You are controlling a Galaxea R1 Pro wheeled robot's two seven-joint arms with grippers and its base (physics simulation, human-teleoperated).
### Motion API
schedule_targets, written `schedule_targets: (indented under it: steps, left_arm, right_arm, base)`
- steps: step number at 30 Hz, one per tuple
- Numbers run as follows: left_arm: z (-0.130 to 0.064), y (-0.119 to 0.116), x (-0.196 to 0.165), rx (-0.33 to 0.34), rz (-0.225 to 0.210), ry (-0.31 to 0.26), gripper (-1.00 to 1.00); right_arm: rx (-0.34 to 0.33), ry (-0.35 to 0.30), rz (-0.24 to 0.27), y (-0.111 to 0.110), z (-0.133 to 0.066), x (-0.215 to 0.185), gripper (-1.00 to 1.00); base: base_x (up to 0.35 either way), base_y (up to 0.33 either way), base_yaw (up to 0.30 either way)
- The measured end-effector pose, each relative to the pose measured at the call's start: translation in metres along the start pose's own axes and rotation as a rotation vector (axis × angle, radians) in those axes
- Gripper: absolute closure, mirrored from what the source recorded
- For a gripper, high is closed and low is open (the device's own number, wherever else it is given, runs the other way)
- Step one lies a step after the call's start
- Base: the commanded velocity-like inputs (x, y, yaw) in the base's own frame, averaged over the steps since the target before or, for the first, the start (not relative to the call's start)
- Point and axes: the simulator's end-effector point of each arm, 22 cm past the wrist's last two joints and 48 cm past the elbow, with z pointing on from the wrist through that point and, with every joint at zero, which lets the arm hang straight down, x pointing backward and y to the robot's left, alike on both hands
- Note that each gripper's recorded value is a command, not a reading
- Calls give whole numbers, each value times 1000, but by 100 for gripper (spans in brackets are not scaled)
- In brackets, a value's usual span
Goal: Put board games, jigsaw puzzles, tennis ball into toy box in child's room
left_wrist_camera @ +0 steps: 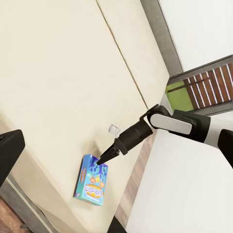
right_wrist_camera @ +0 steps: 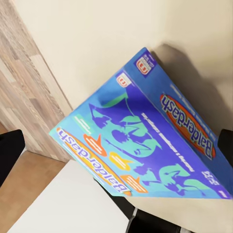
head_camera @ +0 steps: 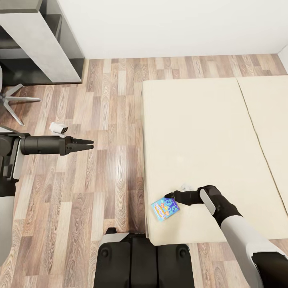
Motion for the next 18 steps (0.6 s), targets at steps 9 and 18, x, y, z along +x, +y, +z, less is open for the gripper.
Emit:
schedule_targets:
  steps: [9,18]
  left_arm:
    - [0,0,0,0,0,0,-100]
    - [0,0,0,0,0,0,-100]
  right_arm:
    - [1,0,-1,0,0,0,-100]
    - [6,-3,-3,-2,0,-1,-100]
  base:
    - [0,0,0]
    - [0,0,0]
